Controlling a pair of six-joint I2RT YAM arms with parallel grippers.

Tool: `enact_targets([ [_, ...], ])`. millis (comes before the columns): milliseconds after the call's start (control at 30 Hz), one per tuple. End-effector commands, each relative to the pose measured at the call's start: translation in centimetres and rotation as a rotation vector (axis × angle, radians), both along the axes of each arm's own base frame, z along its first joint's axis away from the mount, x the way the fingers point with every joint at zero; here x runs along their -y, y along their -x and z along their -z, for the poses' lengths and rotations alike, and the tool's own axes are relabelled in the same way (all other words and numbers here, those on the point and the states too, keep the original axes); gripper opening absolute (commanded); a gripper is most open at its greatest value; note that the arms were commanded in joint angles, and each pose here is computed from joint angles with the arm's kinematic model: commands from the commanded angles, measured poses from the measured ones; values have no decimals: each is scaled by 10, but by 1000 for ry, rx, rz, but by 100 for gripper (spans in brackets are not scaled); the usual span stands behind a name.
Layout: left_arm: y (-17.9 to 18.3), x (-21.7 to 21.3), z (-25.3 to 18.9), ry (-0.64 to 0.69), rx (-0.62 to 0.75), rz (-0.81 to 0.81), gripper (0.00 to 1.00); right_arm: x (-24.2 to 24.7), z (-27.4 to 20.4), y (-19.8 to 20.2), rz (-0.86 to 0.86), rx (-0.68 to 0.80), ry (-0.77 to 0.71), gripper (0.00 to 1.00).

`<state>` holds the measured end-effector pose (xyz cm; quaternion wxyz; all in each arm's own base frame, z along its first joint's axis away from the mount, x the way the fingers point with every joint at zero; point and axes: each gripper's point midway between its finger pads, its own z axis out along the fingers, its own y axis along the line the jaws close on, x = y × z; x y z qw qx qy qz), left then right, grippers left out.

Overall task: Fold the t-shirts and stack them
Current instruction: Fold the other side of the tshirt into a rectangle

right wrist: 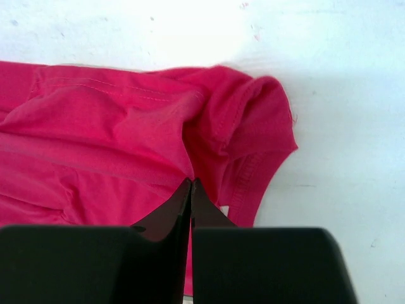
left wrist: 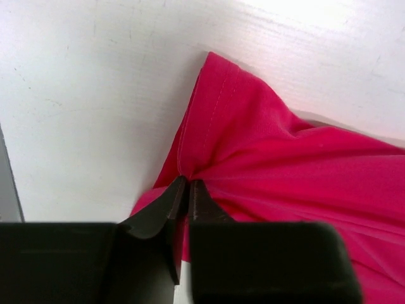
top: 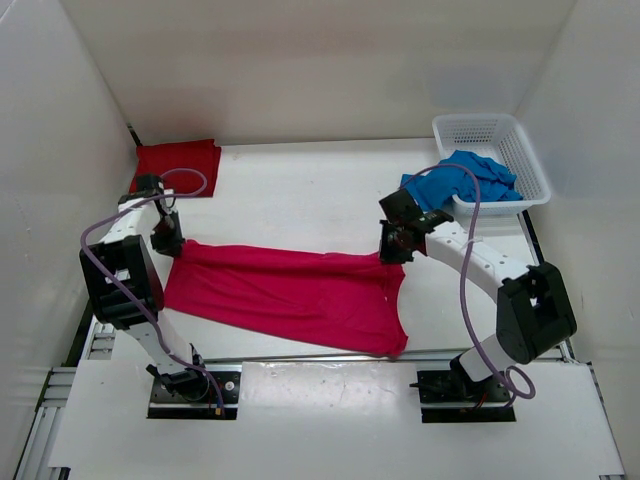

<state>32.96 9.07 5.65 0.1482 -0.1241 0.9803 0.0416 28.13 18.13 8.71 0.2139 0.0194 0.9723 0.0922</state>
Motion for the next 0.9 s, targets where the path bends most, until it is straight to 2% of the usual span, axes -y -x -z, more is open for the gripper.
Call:
enact_targets([
  [0,1,-5,-7,-30,2,-8,21,10,-2,13,6,-10,6,0],
  [133,17,1,10,-7,-54,-5,41,-1,10,22,-8,-50,-43,0],
  [200,18,-2,10,-7,-54,-14,41,-4,13,24,-1,-62,-45,0],
  [300,16,-11,7,-1,-38,-41,35,-7,17,31,-9,-74,-42,0],
  [367,15,-19,3,-22,-31,-59,31,-8,20,35,-10,-84,-40,0],
  [467,11,-30,-4,-79,-23,-76,31,-12,23,45,-36,-100,-43,0],
  [600,-4,-21,-40,-145,76,-37,47,-13,29,52,-41,-118,-45,0],
  [700,-25,33,-90,-107,240,111,57,-14,34,54,-36,-140,-45,0],
  [767,-30,84,-107,-26,293,247,60,-15,36,53,-36,-142,-44,0],
  [800,-32,133,-118,21,317,380,60,-15,41,54,-35,-154,-36,0],
  [833,-28,163,-119,67,312,459,61,-14,43,54,-34,-162,-30,0],
  [867,-23,200,-121,164,312,557,63,-14,46,55,-25,-171,-28,0],
])
